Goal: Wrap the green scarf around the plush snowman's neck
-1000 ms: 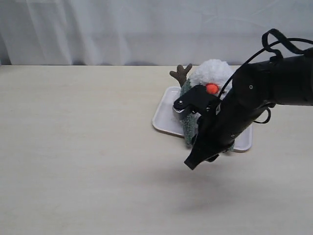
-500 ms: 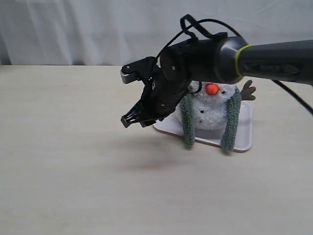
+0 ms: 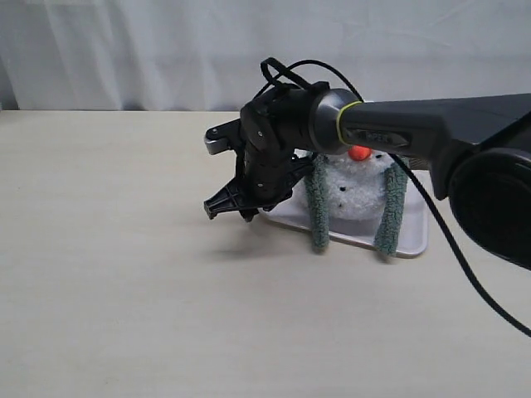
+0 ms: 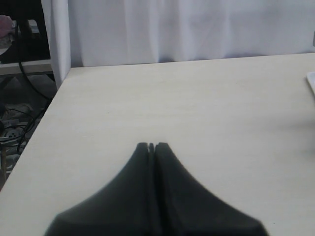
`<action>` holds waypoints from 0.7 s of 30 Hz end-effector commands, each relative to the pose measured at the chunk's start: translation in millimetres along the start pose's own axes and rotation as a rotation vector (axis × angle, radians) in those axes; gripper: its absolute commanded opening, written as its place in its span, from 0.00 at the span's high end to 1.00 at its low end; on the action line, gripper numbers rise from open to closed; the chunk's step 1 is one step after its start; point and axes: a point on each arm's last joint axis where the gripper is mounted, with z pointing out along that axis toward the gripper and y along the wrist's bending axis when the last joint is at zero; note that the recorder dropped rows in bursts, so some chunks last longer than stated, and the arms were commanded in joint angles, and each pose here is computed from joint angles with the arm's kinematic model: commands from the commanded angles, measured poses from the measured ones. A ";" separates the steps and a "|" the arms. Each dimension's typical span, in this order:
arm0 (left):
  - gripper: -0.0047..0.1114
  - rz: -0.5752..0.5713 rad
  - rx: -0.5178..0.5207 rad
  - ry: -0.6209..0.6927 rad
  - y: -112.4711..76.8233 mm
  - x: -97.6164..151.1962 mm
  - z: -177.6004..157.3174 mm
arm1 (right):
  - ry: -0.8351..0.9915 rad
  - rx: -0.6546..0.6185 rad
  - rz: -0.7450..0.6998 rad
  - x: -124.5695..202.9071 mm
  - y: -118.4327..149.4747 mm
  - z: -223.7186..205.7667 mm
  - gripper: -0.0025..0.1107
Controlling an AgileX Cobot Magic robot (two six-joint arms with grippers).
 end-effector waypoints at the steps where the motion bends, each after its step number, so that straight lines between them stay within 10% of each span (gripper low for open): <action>1: 0.96 -0.003 -0.002 -0.012 0.1 -0.2 0.2 | -0.004 0.033 0.013 -1.4 -1.7 6.3 0.64; 21: 0.96 -0.003 -0.002 -0.012 0.1 -0.2 0.2 | 0.037 0.048 -0.052 6.5 -0.2 33.4 0.64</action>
